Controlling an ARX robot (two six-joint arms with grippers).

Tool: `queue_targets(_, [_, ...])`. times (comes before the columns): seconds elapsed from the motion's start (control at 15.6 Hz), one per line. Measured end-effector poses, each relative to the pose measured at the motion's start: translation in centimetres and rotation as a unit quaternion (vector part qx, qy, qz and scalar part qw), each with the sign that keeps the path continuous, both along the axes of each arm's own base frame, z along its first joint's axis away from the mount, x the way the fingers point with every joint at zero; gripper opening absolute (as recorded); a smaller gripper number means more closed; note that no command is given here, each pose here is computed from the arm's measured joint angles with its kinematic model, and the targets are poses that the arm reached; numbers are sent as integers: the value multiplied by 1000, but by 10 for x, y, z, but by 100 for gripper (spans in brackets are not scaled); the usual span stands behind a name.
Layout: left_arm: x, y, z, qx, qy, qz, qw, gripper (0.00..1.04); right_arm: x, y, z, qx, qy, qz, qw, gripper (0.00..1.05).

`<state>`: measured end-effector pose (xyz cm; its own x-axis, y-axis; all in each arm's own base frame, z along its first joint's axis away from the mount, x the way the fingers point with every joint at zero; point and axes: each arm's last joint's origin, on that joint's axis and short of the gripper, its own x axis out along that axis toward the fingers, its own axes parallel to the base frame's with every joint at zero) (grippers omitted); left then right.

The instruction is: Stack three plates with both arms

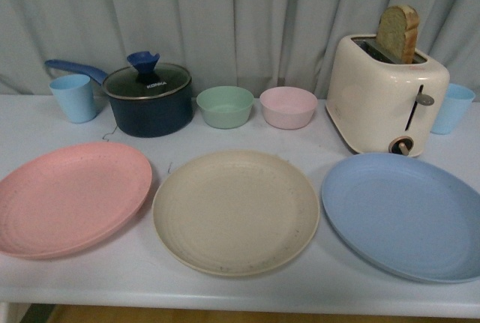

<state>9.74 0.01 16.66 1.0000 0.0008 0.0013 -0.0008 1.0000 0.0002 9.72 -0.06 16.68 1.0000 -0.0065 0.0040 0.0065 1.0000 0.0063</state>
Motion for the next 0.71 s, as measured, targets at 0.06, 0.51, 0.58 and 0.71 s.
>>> queue_targets(0.06, [0,0,0,0,0,0,1000,75,0,0,0,0,0,0,1000,98])
queue_targets(0.51, [0,0,0,0,0,0,1000,97,0,0,0,0,0,0,1000,98])
queue_targets(0.58, [0,0,0,0,0,0,1000,98,0,0,0,0,0,0,1000,98])
queue_targets(0.71, [0,0,0,0,0,0,1000,98,0,0,0,0,0,0,1000,98])
